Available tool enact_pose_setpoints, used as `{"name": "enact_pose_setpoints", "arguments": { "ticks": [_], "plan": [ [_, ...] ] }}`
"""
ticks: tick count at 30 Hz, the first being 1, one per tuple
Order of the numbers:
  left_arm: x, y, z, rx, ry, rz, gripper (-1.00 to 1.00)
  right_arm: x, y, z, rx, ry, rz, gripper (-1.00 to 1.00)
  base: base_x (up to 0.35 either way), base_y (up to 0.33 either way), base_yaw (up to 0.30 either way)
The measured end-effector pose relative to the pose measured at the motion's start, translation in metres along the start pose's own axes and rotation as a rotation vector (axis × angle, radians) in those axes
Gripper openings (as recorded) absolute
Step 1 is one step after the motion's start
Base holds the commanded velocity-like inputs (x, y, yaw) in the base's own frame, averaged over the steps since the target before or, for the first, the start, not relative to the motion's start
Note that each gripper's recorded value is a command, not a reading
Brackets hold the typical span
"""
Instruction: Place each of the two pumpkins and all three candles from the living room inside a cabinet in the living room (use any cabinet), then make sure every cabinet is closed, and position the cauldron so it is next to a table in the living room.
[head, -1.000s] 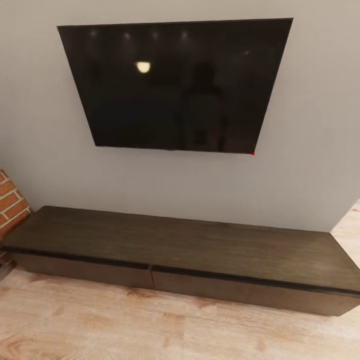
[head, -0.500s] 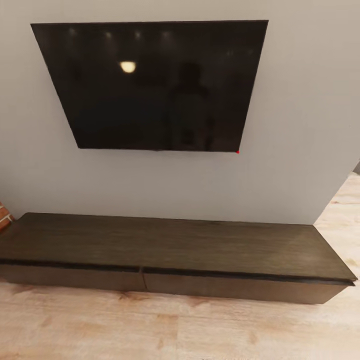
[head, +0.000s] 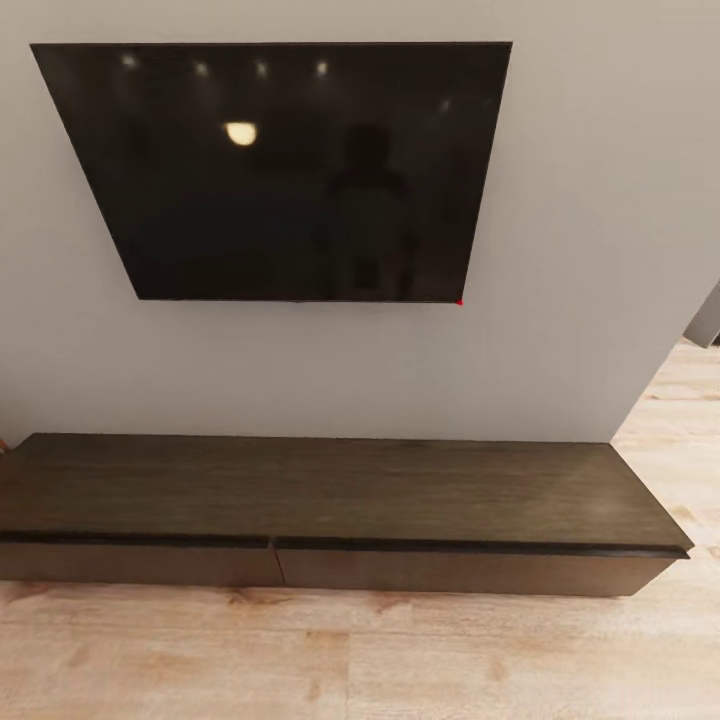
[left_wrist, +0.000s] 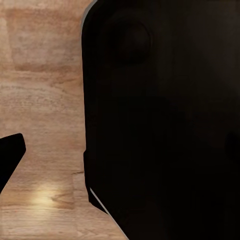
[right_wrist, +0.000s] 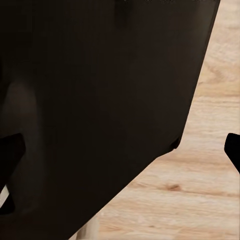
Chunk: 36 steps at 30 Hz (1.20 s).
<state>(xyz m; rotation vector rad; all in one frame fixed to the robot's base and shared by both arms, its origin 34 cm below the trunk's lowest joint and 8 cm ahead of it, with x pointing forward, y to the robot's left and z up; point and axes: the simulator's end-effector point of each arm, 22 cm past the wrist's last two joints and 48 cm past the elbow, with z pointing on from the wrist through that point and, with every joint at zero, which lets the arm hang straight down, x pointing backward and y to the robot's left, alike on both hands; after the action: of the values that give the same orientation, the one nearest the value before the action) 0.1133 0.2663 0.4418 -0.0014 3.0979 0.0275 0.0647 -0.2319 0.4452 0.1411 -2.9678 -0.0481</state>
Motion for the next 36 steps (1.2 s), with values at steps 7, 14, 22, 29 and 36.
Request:
{"name": "enact_pose_setpoints", "arguments": {
  "ticks": [7, 14, 22, 29, 36],
  "plan": [
    [-0.001, 0.000, 0.000, 0.000, -0.003, 0.000, 1.00, 0.000, -0.001, 0.000, 0.002, 0.001, 0.012, 1.00, 0.000, 0.000, -0.014],
    [-0.001, 0.000, 0.000, 0.000, -0.003, 0.000, 1.00, 0.001, -0.006, 0.000, 0.008, 0.001, 0.017, 1.00, 0.000, 0.000, -0.003],
    [-0.001, 0.000, 0.000, 0.000, -0.005, 0.000, 1.00, 0.000, -0.008, 0.000, 0.010, 0.001, 0.004, 1.00, 0.000, 0.000, 0.000],
    [-0.001, 0.000, 0.000, 0.000, -0.005, 0.000, 1.00, -0.029, 0.001, 0.000, -0.006, -0.061, 0.008, 1.00, 0.000, 0.000, 0.000],
    [-0.002, -0.001, 0.000, 0.012, -0.006, 0.000, 1.00, -0.168, 0.049, -0.026, -0.139, -0.347, 0.044, 1.00, 0.000, 0.000, 0.000]
  ]
}}
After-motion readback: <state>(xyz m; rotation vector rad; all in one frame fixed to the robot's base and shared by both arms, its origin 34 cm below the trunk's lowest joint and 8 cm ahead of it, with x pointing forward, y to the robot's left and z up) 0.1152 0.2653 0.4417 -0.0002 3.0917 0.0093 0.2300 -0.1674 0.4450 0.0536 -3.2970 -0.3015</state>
